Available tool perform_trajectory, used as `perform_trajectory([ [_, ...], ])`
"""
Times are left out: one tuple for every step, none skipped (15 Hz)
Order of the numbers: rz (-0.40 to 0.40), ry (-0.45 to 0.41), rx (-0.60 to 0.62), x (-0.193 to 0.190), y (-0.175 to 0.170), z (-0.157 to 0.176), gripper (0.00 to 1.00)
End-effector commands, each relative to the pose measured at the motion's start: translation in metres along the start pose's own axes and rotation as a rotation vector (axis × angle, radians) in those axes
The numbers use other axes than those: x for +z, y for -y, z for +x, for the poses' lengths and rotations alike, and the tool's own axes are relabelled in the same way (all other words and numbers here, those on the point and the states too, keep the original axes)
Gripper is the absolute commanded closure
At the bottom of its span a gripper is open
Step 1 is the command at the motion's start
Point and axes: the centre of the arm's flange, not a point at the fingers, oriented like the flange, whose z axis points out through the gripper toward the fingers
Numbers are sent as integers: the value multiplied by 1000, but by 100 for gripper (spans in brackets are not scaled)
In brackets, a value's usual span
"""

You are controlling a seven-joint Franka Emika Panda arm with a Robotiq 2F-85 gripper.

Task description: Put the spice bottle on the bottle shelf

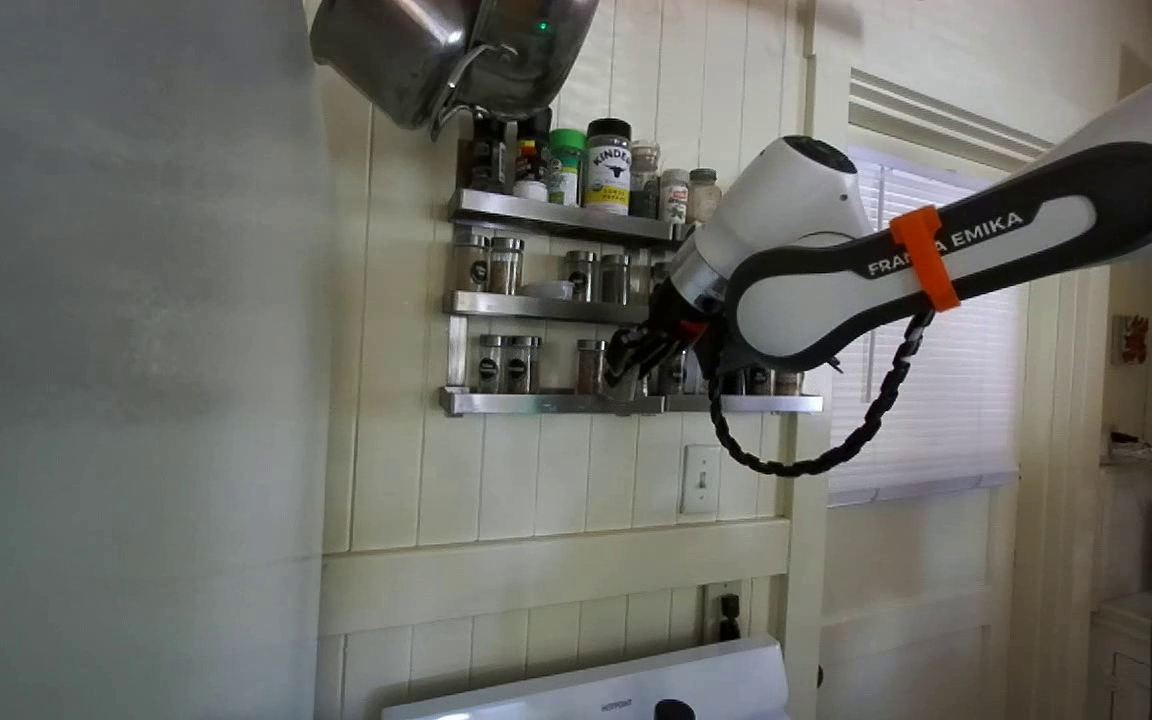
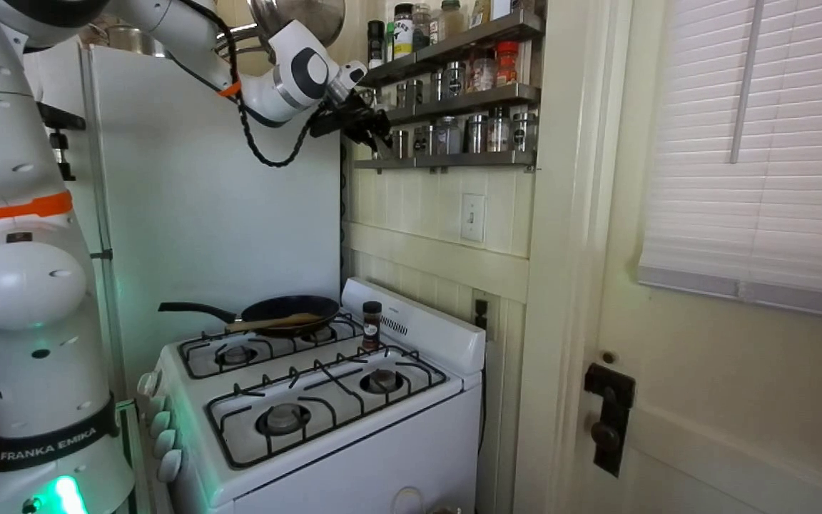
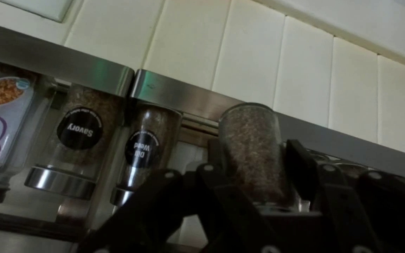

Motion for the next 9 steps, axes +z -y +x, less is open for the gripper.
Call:
perform_trajectory([
  [-41,14,-1,-5,1,5,76],
  [-50,15,-7,-4,1,4,76],
  [-66,2,-15,-2,1,2,76],
  [-82,-9,-21,0,0,1,76],
  [-97,-24,-29,2,1,-1,76],
  [-109,-38,-31,3,1,-1,76],
  [-122,-44,-34,3,1,0,76],
  [-132,-45,-40,3,2,-1,76],
  [-137,-47,-41,4,2,-1,76],
])
